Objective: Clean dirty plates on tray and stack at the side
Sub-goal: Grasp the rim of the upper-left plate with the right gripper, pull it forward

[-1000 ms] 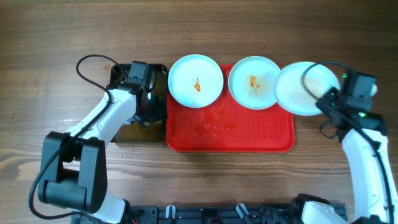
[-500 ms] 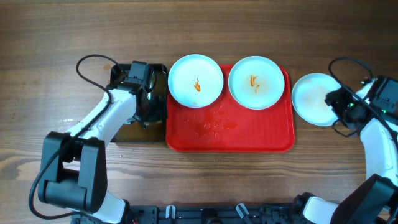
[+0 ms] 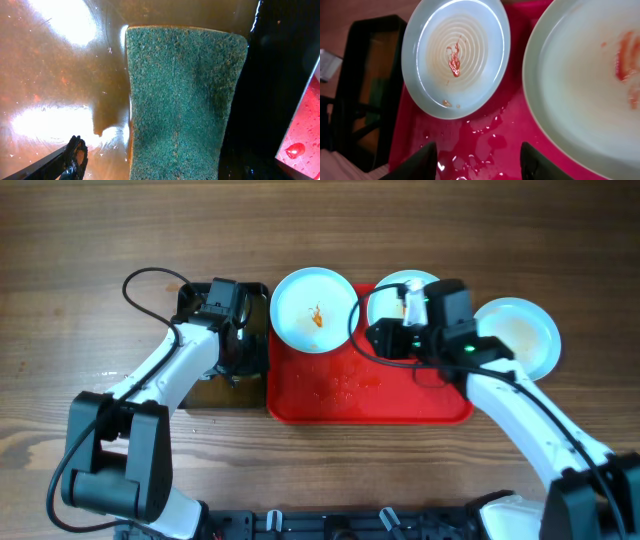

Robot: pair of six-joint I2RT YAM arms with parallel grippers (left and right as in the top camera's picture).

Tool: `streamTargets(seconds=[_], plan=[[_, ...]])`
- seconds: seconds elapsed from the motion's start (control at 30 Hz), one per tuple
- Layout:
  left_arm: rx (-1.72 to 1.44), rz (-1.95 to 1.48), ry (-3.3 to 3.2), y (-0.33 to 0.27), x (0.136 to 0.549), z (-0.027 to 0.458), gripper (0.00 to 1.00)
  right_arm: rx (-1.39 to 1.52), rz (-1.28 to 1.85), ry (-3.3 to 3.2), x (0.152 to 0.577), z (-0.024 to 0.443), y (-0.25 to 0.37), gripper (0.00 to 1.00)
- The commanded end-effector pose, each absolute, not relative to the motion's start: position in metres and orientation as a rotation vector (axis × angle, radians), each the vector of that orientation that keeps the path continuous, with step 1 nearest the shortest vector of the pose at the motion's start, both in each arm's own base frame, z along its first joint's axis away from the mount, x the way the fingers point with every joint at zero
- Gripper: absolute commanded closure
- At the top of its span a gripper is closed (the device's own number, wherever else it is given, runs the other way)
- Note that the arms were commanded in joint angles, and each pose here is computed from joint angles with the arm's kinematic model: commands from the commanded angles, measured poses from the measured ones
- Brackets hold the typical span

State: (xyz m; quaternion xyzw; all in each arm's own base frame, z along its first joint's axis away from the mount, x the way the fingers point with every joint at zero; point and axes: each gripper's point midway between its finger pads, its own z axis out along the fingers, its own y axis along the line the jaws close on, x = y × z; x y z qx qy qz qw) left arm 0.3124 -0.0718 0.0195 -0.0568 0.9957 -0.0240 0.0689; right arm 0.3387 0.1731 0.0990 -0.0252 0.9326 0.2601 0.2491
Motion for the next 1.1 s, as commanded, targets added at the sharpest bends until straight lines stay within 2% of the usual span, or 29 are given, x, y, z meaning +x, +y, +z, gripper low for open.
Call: streamTargets(seconds=[0.0, 0.1, 0.27, 0.4, 0.47, 0.53, 0.63, 0.77, 0.97, 1.07], plan=[[-0.188, -0.079, 2.987, -0.071, 0.312, 0.022, 0.09, 0.072, 0.712, 2.592, 0.347, 0.071, 0.193, 0.48], [-0.188, -0.079, 2.987, -0.071, 0.312, 0.022, 0.09, 0.079, 0.756, 2.594, 0.353, 0.050, 0.217, 0.50], [-0.188, -0.079, 2.987, -0.071, 0.312, 0.022, 0.09, 0.330, 0.696, 2.647, 0.359, 0.008, 0.212, 0.54], [-0.188, -0.079, 2.987, -0.071, 0.312, 0.022, 0.09, 0.315, 0.741, 2.648, 0.361, 0.001, 0.219, 0.72], [-0.188, -0.079, 2.987, -0.071, 0.312, 0.022, 0.09, 0.300, 0.754, 2.669, 0.356, 0.001, 0.220, 0.75], [-0.188, -0.079, 2.987, -0.071, 0.312, 0.022, 0.09, 0.278, 0.734, 2.690, 0.351, 0.000, 0.218, 0.84], [-0.188, -0.080, 2.987, -0.071, 0.312, 0.022, 0.09, 0.280, 0.704, 2.721, 0.343, 0.003, 0.212, 0.92], [-0.188, -0.079, 2.987, -0.071, 0.312, 0.022, 0.09, 0.282, 0.613, 2.763, 0.330, 0.012, 0.198, 0.96], [-0.187, -0.082, 2.982, -0.071, 0.313, 0.023, 0.08, 0.209, 0.267, 2.963, 0.277, 0.008, 0.149, 0.96], [-0.185, -0.097, 2.941, -0.073, 0.323, 0.024, 0.08, 0.169, 0.235, 2.960, 0.277, 0.008, 0.145, 0.96]])
